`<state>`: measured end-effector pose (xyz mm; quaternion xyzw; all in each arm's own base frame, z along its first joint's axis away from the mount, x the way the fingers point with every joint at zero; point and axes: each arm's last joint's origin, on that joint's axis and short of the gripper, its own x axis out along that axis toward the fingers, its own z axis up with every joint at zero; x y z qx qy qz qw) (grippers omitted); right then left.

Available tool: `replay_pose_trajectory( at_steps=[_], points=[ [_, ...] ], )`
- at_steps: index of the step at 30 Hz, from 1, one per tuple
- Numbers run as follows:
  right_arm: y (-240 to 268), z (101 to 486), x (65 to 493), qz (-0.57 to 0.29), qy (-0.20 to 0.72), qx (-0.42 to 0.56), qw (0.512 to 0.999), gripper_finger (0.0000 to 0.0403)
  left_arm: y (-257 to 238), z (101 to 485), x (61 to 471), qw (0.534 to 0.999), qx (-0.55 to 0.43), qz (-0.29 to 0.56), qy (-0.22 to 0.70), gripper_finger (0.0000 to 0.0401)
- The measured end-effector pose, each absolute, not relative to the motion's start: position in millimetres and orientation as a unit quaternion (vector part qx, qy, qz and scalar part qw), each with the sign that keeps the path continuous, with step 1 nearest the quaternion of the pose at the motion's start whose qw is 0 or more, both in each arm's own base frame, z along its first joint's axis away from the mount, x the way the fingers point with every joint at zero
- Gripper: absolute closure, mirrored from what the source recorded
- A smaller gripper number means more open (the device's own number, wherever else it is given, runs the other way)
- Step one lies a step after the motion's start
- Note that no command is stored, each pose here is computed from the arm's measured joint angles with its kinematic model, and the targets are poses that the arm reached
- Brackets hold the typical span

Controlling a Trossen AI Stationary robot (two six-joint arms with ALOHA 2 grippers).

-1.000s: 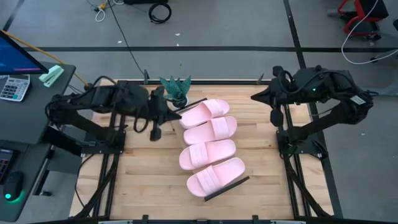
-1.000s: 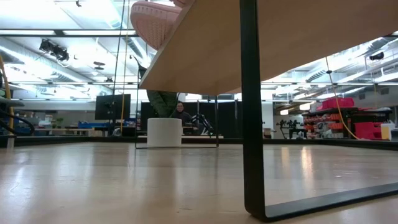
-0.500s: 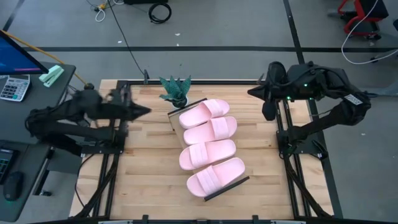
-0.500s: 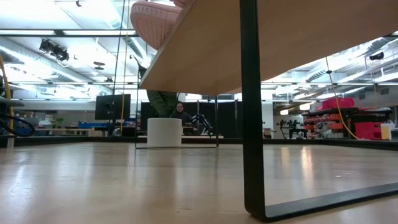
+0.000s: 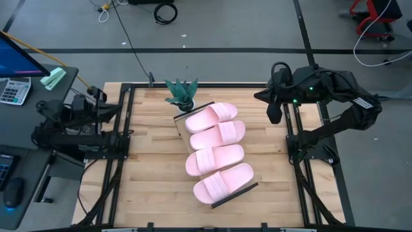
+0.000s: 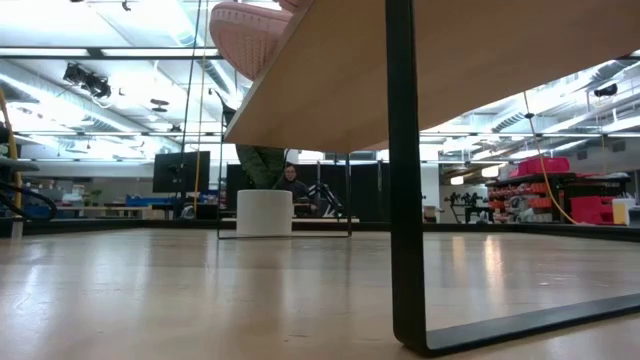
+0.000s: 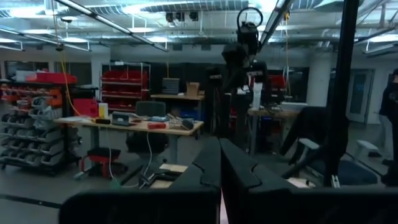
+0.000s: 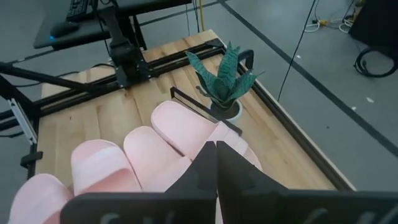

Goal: Pick and place slides into the shelf
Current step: Return to Home Position

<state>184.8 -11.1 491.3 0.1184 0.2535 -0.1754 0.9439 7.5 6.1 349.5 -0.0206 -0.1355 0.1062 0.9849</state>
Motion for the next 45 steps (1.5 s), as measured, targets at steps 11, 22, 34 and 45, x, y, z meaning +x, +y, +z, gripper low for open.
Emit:
replay_pose_trajectory(
  at_steps=[11, 22, 34, 45],
  points=[
    [-17.9, 491.3, 184.2, -0.205, 0.245, 0.148, 0.936, 0.0403, 6.1, 313.0, 19.3, 0.989, -0.031, 0.105, -0.1, 0.0401],
    [-22.2, 491.3, 183.7, -0.221, 0.238, 0.174, 0.93, 0.0403, 4.3, 269.7, 56.8, 0.99, -0.056, 0.065, -0.11, 0.0401],
    [-22.2, 491.3, 183.7, -0.226, 0.233, 0.193, 0.926, 0.0403, 3.5, 234.3, 79.2, 0.984, -0.079, 0.042, -0.153, 0.0401],
    [-22.1, 491.3, 183.8, -0.23, 0.229, 0.211, 0.922, 0.0403, 3.2, 209.0, 88.7, 0.982, -0.082, 0.034, -0.168, 0.0401]
  ],
)
